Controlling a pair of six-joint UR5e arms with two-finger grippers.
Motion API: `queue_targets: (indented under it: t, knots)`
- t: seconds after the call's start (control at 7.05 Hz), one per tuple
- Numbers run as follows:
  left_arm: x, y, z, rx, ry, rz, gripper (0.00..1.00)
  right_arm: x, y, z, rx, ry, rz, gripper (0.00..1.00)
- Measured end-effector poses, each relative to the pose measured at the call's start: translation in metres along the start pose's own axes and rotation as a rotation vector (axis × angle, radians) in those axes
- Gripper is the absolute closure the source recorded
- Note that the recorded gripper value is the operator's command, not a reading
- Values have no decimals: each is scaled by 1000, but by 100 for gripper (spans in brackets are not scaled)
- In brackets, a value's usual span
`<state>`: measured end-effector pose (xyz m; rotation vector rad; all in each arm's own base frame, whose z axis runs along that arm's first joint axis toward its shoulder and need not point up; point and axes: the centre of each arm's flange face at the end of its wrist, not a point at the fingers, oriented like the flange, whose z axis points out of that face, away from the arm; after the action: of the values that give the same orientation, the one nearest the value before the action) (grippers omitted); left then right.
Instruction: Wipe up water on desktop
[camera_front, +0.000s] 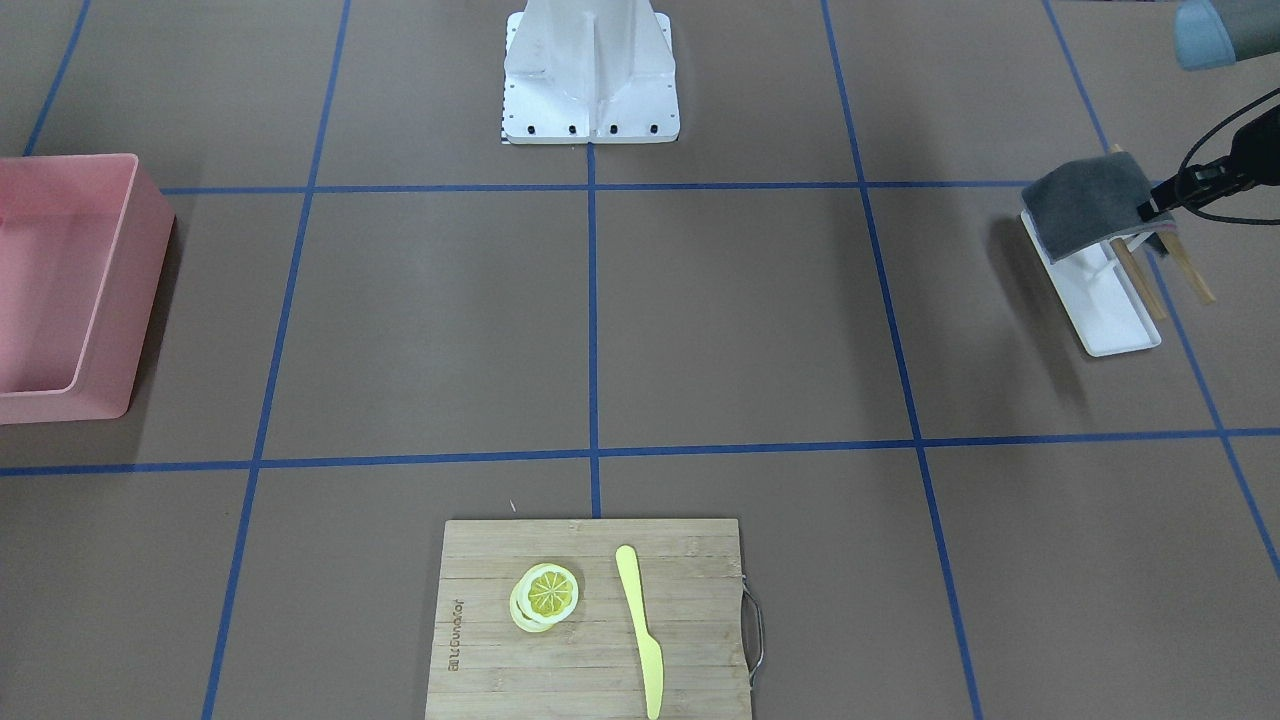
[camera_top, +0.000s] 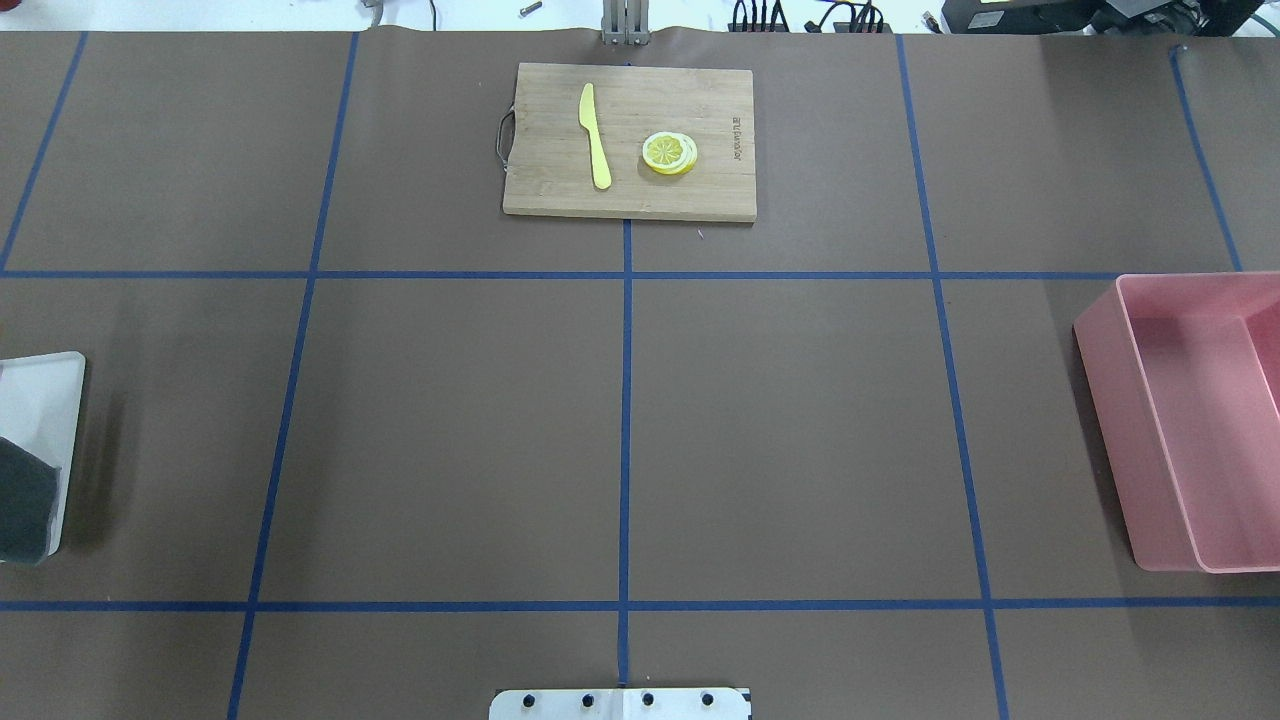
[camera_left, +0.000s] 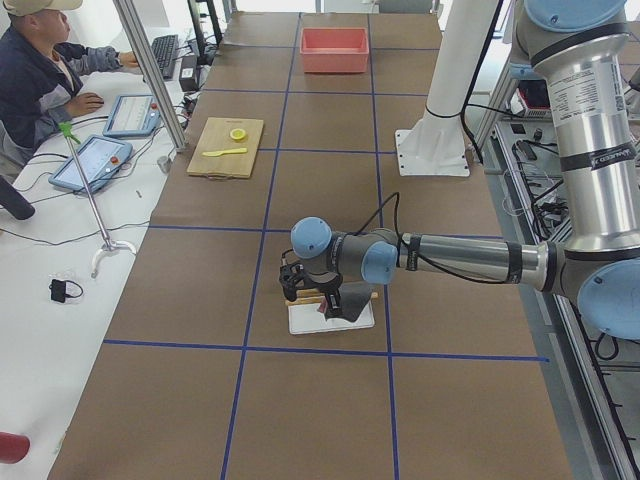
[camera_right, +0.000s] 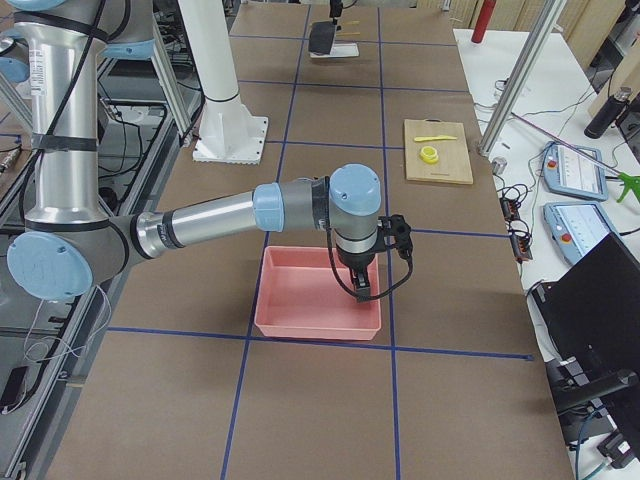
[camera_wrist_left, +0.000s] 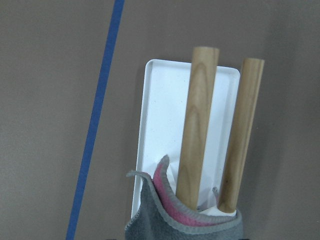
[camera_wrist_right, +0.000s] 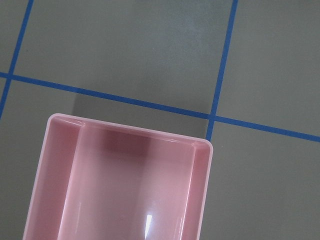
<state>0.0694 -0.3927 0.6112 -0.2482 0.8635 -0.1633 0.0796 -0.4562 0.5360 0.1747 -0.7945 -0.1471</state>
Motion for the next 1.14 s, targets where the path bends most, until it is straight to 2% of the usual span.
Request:
queue_targets:
  t: [0.28, 0.43, 0.57, 0.85, 1.14]
  knots:
    - [1, 0, 1, -2, 0, 1, 67, 0, 0, 0, 0, -1, 0, 0]
    - [1, 0, 1, -2, 0, -4, 74, 0, 0, 0, -1, -1, -1, 0]
    - [1, 0, 1, -1, 0, -13, 74, -1, 0, 0, 0, -1, -1, 0]
    - [2, 0, 0, -1, 1, -23, 97, -1, 0, 0, 2, -7, -2, 0]
    - [2, 0, -1, 0, 0, -25, 100, -2, 0, -1, 5, -9, -4, 0]
